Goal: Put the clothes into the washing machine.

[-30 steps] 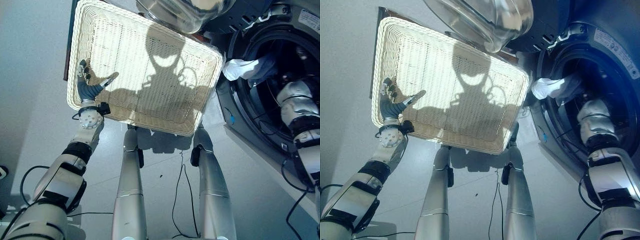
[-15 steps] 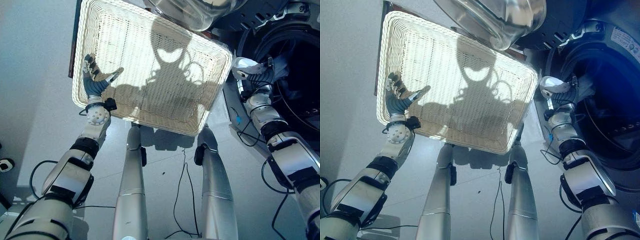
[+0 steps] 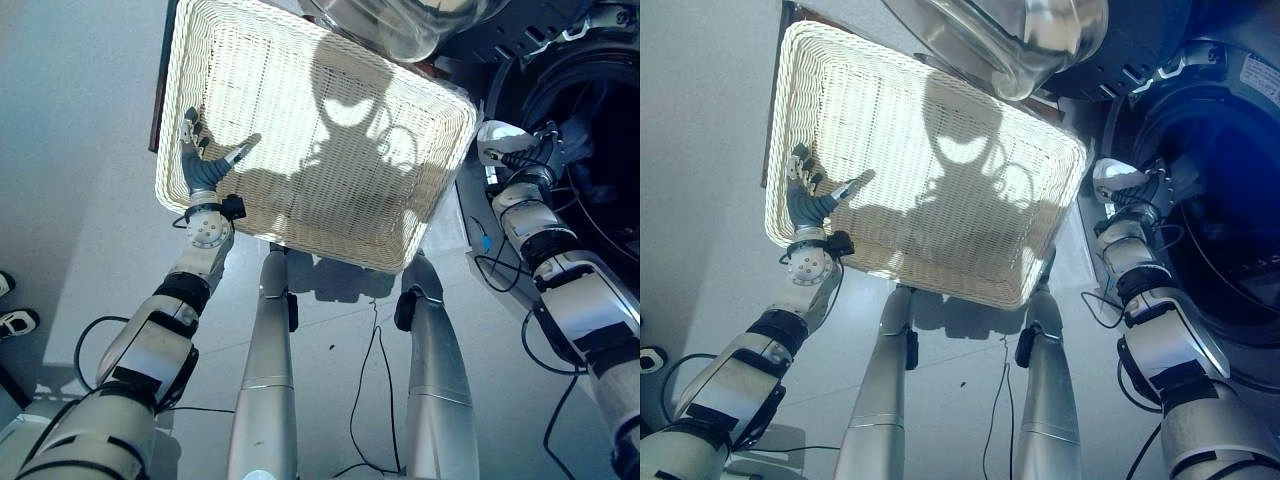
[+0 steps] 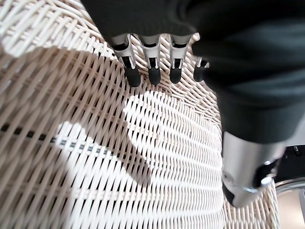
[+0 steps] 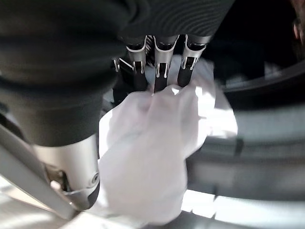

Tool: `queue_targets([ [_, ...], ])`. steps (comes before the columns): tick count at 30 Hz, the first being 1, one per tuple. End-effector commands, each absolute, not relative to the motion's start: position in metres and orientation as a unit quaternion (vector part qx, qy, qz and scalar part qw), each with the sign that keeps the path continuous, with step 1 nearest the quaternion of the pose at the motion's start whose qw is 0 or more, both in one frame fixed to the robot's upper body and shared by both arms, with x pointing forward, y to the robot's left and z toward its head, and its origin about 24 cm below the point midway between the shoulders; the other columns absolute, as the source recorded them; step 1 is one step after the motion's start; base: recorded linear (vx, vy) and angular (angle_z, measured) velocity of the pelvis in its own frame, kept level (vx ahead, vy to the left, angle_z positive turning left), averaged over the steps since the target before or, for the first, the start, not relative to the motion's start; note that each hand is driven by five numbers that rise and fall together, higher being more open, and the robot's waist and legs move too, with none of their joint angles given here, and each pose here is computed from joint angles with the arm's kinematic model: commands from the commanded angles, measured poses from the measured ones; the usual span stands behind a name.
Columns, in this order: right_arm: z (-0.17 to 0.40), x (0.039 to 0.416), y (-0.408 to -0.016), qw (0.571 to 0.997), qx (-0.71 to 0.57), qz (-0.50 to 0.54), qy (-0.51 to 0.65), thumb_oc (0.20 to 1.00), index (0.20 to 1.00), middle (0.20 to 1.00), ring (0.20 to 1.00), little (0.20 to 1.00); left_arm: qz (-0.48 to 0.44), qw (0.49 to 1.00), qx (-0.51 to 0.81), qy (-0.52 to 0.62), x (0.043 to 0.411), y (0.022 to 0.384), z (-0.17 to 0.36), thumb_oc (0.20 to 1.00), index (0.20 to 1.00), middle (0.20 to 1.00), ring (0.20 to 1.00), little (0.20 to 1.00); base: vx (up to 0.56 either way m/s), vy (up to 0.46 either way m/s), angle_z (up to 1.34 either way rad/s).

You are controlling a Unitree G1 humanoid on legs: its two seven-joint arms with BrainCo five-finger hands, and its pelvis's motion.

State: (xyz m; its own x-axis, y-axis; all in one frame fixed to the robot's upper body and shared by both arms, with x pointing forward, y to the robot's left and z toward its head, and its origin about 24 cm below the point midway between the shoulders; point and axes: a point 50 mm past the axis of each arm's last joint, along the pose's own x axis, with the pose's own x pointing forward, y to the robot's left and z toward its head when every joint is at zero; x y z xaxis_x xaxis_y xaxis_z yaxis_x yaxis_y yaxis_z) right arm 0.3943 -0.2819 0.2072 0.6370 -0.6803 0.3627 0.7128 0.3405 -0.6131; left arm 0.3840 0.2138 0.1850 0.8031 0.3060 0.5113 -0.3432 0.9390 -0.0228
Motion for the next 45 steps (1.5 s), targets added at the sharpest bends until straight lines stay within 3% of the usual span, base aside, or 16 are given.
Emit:
queue_targets([
  [1, 0.225, 0.38, -0.313, 0.711, -0.519, -0.473, -0.01, 0.2, 0.2, 0.2, 0.2, 0.2, 0.16, 0.947, 0.023, -0.278, 0.388, 0.206, 0.194, 1.0, 1.0, 1.0, 1.0, 1.0, 0.0, 0.0, 0.0],
  [3, 0.233, 0.38, -0.314, 0.675, -0.571, -0.468, -0.018, 0.2, 0.2, 0.2, 0.2, 0.2, 0.159, 0.947, 0.023, -0.28, 0.388, 0.208, 0.197, 1.0, 1.0, 1.0, 1.0, 1.0, 0.0, 0.0, 0.0],
  [9, 0.239, 0.378, -0.319, 0.644, -0.607, -0.466, -0.019, 0.2, 0.2, 0.2, 0.2, 0.2, 0.159, 0.946, 0.025, -0.283, 0.388, 0.213, 0.201, 1.0, 1.0, 1.0, 1.0, 1.0, 0.0, -0.005, 0.0],
  [23, 0.225, 0.371, -0.332, 0.66, -0.588, -0.468, 0.015, 0.2, 0.2, 0.2, 0.2, 0.2, 0.159, 0.946, 0.024, -0.281, 0.387, 0.215, 0.2, 1.0, 1.0, 1.0, 1.0, 1.0, 0.0, 0.0, 0.0],
  [28, 0.228, 0.359, -0.35, 0.698, -0.471, -0.538, 0.028, 0.2, 0.2, 0.2, 0.2, 0.2, 0.162, 0.945, 0.029, -0.283, 0.385, 0.221, 0.201, 1.0, 1.0, 1.0, 1.0, 1.0, 0.0, -0.008, 0.0],
  [29, 0.233, 0.338, -0.378, 0.717, -0.306, -0.627, 0.012, 0.2, 0.2, 0.2, 0.2, 0.2, 0.175, 0.942, 0.036, -0.285, 0.378, 0.235, 0.196, 1.0, 1.0, 1.0, 1.0, 1.0, 0.0, -0.056, 0.01],
  [31, 0.238, 0.324, -0.394, 0.715, -0.198, -0.671, -0.008, 0.2, 0.2, 0.2, 0.2, 0.2, 0.18, 0.941, 0.04, -0.284, 0.374, 0.24, 0.191, 1.0, 1.0, 1.0, 1.0, 1.0, 0.0, -0.049, 0.01],
  [37, 0.262, 0.275, -0.439, 0.645, 0.09, -0.75, -0.116, 0.2, 0.2, 0.2, 0.2, 0.2, 0.2, 0.938, 0.05, -0.28, 0.365, 0.259, 0.188, 1.0, 1.0, 1.0, 1.0, 1.0, 0.0, -0.003, 0.0],
  [38, 0.263, 0.262, -0.447, 0.613, 0.141, -0.762, -0.156, 0.2, 0.2, 0.2, 0.2, 0.2, 0.208, 0.937, 0.05, -0.277, 0.364, 0.265, 0.189, 1.0, 1.0, 1.0, 1.0, 1.0, -0.01, 0.023, -0.05],
  [42, 0.272, 0.248, -0.454, 0.581, 0.175, -0.769, -0.2, 0.2, 0.2, 0.2, 0.2, 0.2, 0.217, 0.936, 0.05, -0.271, 0.363, 0.281, 0.196, 1.0, 1.0, 1.0, 1.0, 1.0, 0.0, 0.01, -0.02],
  [45, 0.27, 0.248, -0.456, 0.587, 0.178, -0.764, -0.201, 0.2, 0.2, 0.2, 0.2, 0.2, 0.217, 0.937, 0.052, -0.269, 0.363, 0.284, 0.198, 1.0, 1.0, 1.0, 1.0, 1.0, 0.0, 0.0, 0.0],
])
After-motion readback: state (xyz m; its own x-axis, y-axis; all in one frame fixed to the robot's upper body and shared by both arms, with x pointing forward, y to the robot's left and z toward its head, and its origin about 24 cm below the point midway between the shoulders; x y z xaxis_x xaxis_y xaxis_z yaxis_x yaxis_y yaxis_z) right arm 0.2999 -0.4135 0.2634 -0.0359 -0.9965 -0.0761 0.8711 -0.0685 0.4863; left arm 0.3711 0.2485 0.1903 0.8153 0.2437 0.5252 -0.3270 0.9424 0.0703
